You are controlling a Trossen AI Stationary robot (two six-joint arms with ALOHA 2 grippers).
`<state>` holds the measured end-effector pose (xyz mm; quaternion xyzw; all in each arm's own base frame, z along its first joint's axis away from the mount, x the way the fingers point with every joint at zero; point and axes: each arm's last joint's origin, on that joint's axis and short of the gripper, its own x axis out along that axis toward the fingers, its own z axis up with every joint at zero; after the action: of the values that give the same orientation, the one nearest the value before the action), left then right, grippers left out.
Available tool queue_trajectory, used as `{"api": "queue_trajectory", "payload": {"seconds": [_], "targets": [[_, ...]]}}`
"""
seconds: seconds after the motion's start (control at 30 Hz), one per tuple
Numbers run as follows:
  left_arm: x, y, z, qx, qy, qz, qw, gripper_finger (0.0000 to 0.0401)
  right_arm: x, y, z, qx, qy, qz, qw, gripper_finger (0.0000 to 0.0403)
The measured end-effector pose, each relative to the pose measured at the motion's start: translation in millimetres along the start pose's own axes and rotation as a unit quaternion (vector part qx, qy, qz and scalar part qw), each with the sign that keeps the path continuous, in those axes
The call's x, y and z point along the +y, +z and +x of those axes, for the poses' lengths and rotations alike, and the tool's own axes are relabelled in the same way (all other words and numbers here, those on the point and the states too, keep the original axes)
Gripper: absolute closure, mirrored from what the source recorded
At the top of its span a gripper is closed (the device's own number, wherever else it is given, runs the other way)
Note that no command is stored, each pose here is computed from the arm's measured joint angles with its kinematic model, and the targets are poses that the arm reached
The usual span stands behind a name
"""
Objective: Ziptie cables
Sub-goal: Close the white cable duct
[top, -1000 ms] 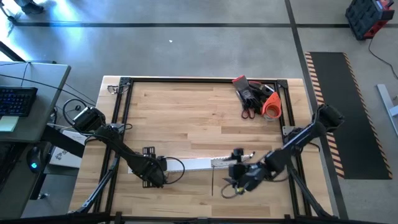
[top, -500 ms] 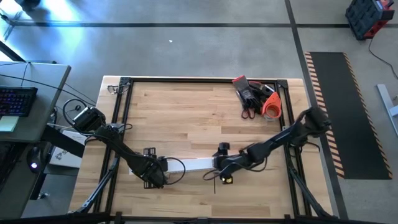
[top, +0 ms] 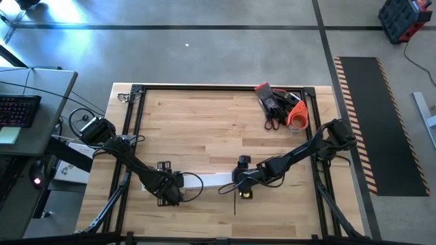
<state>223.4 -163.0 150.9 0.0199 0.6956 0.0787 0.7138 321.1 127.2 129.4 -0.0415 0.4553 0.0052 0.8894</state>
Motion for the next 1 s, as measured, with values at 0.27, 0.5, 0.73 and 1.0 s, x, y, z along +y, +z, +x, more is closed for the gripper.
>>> {"api": "queue_trajectory", "payload": {"seconds": [0.27, 0.5, 0.73, 1.0], "targets": [[0.6, 0.3, 0.1, -0.008, 0.01, 0.012, 1.0, 0.0185, 1.7, 3.9, -0.2, -0.015, 0.026, -0.003, 1.0, 0.0216], [-0.2, -0.8, -0.2, -0.018, 0.023, 0.031, 0.999, 0.0185, 3.6, 5.1, -1.0, -0.016, 0.05, -0.022, 0.998, 0.027], [-0.5, -0.6, -0.2, -0.019, 0.022, 0.03, 0.999, 0.0185, 2.8, 4.8, -0.9, -0.017, 0.04, -0.048, 0.998, 0.0186], [-2.3, -2.1, -0.5, -0.022, 0.024, 0.034, 0.999, 0.0185, 2.2, 22.1, -18.5, 0.011, 0.029, -0.052, 0.998, 0.0079]]}}
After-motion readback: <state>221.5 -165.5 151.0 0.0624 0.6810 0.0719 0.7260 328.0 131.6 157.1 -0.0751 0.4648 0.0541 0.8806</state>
